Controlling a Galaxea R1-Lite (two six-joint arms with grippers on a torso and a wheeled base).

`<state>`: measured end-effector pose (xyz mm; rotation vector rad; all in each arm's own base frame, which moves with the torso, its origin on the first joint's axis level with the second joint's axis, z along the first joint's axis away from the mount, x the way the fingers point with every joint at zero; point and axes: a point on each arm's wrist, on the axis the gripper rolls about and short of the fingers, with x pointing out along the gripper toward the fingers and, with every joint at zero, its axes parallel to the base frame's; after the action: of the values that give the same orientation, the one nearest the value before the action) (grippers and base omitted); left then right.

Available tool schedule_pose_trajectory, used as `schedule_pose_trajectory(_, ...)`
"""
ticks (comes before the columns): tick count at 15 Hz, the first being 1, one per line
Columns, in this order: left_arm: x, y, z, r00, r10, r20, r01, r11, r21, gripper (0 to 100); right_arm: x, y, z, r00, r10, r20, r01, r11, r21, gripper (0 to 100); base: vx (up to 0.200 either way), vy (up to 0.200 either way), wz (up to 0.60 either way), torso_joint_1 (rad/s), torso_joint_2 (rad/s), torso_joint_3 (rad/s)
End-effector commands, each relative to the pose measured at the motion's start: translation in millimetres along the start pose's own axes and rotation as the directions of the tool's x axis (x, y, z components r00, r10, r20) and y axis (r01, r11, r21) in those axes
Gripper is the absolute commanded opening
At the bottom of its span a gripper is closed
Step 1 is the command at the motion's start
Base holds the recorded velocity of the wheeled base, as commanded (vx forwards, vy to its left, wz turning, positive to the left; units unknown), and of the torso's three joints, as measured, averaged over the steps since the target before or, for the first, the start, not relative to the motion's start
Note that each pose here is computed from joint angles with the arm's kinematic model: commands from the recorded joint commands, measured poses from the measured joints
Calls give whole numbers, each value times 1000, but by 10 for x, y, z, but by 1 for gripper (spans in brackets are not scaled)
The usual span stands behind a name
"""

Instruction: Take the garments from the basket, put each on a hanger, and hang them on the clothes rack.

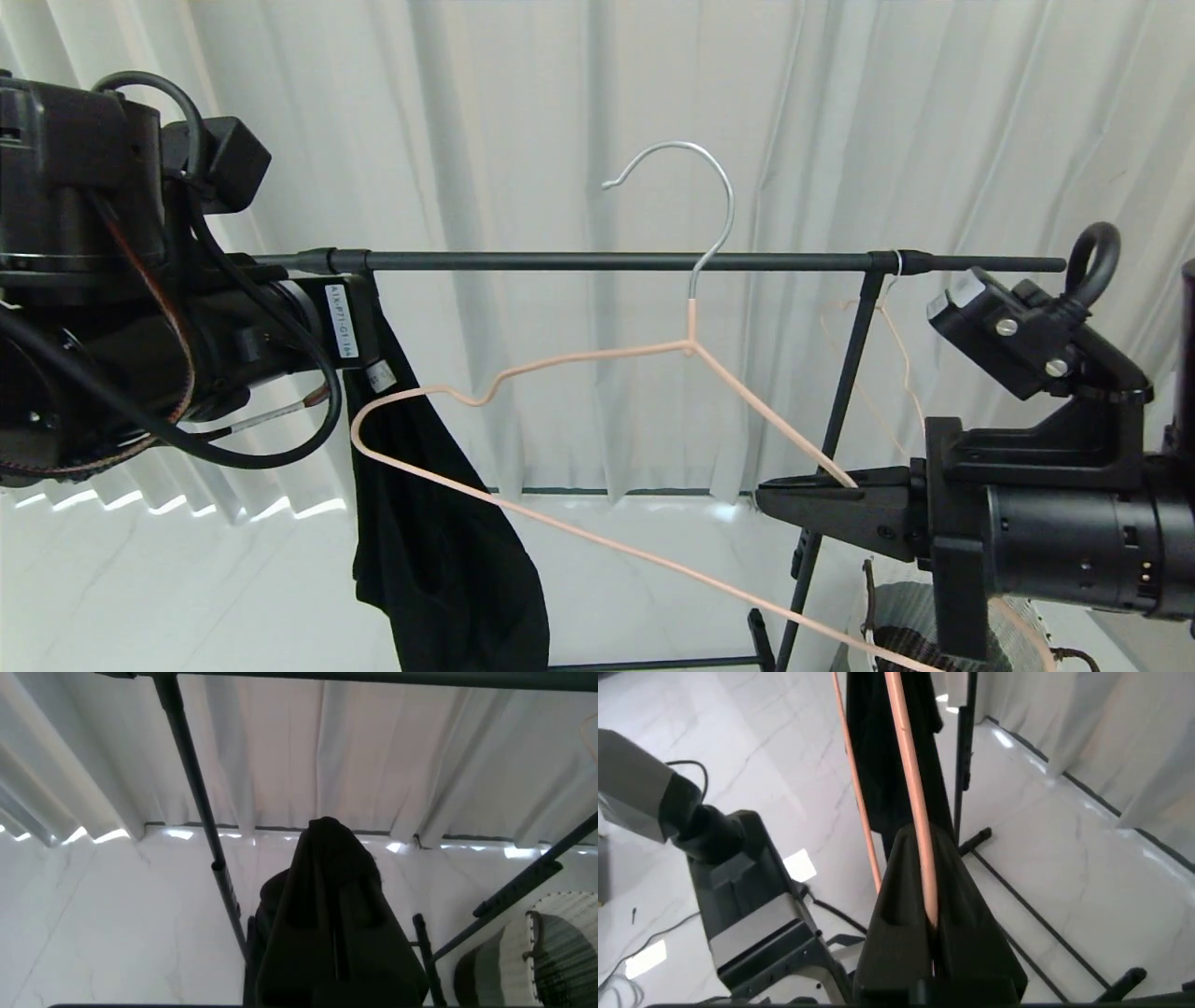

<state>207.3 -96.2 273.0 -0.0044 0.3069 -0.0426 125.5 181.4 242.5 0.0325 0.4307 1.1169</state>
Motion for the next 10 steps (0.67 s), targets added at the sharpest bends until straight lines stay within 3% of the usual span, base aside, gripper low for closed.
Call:
schedule_pose_trajectory(1,-5,1,0,1000,0,1,0,1000,1,0,93,-29,2,1000,-24,0,24,1000,2,0,0,0,0,0,0,0)
schedule_pose_trajectory(10,-30,6,10,1000,-4,7,4,1000,-1,0,405,-67,191,993,-75,92,74,997,11,0,0,0,0,0,0,0)
